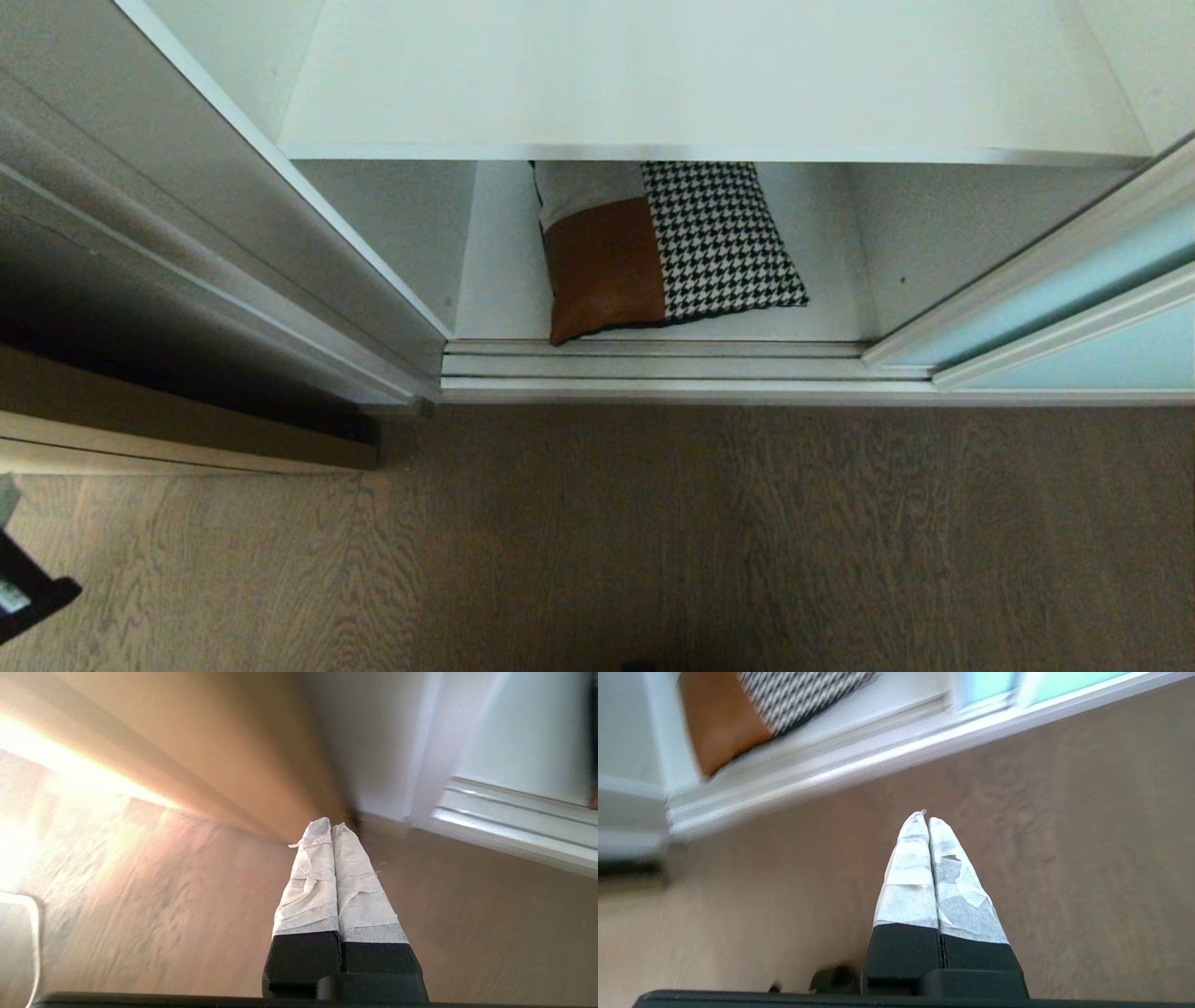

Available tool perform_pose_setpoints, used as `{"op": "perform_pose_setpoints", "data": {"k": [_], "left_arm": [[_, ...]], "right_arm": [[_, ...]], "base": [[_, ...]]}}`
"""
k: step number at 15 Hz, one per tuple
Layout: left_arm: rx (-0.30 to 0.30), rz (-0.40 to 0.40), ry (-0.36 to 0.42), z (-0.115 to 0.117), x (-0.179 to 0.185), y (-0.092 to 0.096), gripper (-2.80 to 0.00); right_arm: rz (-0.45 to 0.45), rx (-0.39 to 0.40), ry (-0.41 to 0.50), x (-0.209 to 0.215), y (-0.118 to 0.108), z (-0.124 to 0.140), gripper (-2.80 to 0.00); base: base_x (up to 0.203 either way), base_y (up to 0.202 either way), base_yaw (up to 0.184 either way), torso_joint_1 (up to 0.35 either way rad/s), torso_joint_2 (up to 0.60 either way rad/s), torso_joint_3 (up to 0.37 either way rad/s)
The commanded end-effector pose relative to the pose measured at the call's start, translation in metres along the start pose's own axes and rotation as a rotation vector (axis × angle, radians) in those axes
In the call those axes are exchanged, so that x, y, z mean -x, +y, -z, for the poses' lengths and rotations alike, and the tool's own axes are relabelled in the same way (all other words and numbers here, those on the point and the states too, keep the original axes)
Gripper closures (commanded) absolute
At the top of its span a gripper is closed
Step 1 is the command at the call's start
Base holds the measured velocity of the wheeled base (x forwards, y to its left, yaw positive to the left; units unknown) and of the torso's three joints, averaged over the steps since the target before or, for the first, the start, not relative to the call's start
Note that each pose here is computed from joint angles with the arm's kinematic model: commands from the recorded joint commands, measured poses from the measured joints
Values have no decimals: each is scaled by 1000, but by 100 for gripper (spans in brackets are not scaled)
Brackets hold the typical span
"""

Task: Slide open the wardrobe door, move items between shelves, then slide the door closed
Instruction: Close the door

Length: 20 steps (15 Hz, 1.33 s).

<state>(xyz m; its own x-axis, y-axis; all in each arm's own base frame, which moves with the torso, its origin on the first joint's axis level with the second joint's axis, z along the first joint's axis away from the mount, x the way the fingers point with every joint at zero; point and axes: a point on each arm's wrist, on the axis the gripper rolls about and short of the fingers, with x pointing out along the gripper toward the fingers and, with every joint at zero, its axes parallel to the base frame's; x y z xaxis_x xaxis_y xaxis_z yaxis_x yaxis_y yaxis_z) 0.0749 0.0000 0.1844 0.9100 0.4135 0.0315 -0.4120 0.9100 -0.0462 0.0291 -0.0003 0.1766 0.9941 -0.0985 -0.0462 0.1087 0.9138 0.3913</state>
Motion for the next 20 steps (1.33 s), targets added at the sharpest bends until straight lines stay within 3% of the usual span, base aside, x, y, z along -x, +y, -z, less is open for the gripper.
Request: {"op": "perform_pose_setpoints", "data": {"k": [1,4,7,8,11,12,15,20], "left_arm": [[51,-10,-103,17,36,25,0],[3,-36,-159,43,62,42,0],[-45,-37,-137,65,77,49,0],[-61,20,-121,74,82,50,0],[-110,415,-51,94,91,45,0],[-124,480,-6,101,92,44,0],[-48,432,48,104,93,45,0],[-43,427,46,105,92,45,0]], "right_arm": [[17,12,-75,16,-11,8,0],[53,28,-80,17,-15,16,0],[82,51,-71,17,-19,25,0],[83,52,-73,17,-19,25,0],[45,48,-83,16,-14,14,0],[31,44,-91,16,-10,6,0],[10,39,-107,15,-7,2,0],[15,62,-103,15,-9,5,0]], "base": [[0,0,0,0,0,0],[0,0,0,0,0,0],[0,0,0,0,0,0],[0,0,0,0,0,0],[0,0,0,0,0,0],[0,0,0,0,0,0],[0,0,0,0,0,0],[0,0,0,0,0,0]]}}
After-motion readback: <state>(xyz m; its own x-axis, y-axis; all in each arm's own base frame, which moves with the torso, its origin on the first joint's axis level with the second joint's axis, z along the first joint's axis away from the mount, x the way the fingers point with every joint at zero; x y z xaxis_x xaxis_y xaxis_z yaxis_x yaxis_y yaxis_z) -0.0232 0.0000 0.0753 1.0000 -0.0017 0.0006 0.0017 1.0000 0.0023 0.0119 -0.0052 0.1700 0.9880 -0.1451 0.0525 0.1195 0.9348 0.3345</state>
